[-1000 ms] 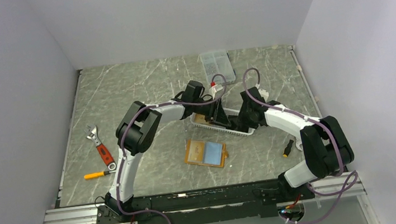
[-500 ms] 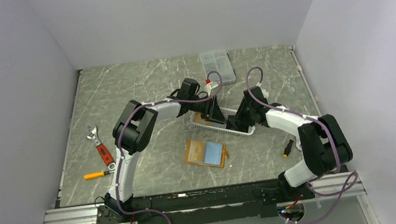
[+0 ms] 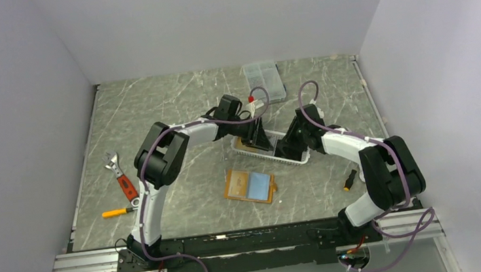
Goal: Put the credit cards into the card holder
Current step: Pick up the credit card from the storage box.
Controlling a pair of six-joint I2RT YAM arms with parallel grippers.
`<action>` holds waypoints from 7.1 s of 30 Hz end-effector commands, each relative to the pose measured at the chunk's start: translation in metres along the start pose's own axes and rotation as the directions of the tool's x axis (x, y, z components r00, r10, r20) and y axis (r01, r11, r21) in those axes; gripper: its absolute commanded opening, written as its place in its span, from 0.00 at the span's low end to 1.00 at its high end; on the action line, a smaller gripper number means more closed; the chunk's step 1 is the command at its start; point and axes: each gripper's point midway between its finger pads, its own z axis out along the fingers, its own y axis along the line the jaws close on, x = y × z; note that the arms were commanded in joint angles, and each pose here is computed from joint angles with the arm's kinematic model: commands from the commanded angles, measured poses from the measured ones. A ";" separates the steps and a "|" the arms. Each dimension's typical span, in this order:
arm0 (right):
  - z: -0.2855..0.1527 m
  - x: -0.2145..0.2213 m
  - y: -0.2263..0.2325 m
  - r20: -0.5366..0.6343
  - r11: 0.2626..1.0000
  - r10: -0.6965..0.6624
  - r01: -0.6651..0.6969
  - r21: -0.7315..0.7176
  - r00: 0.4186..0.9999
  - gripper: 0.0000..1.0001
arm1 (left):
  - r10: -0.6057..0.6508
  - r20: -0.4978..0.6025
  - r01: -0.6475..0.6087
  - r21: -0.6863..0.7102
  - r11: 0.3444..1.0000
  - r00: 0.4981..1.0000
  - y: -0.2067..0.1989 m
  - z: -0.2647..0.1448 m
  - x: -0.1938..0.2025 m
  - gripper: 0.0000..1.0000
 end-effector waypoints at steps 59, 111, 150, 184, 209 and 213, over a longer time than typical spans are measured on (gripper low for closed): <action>-0.017 0.001 -0.023 -0.059 0.789 -0.360 0.338 0.514 0.931 0.60 | 0.053 -0.065 -0.064 -0.177 0.982 0.996 0.012 -0.022 0.008 0.46; -0.019 0.002 -0.038 -0.059 0.755 -0.409 0.374 0.538 0.911 0.53 | 0.044 -0.043 -0.051 -0.192 0.980 0.998 0.021 -0.033 0.014 0.44; -0.070 -0.018 -0.073 -0.037 0.679 -0.436 0.356 0.641 0.899 0.19 | 0.035 -0.026 -0.040 -0.209 0.977 0.999 0.026 -0.041 0.018 0.43; -0.072 -0.017 -0.101 -0.087 0.666 -0.379 0.337 0.666 0.921 0.03 | 0.040 -0.025 -0.045 -0.213 0.976 0.999 0.025 -0.042 0.016 0.43; -0.083 0.000 -0.116 -0.185 0.642 -0.353 0.381 0.665 0.917 0.25 | 0.070 0.009 -0.063 -0.351 0.934 0.997 0.051 -0.075 -0.002 0.42; -0.088 0.001 -0.117 -0.192 0.641 -0.344 0.379 0.667 0.919 0.30 | 0.074 0.010 -0.066 -0.353 0.933 0.997 0.051 -0.075 -0.005 0.42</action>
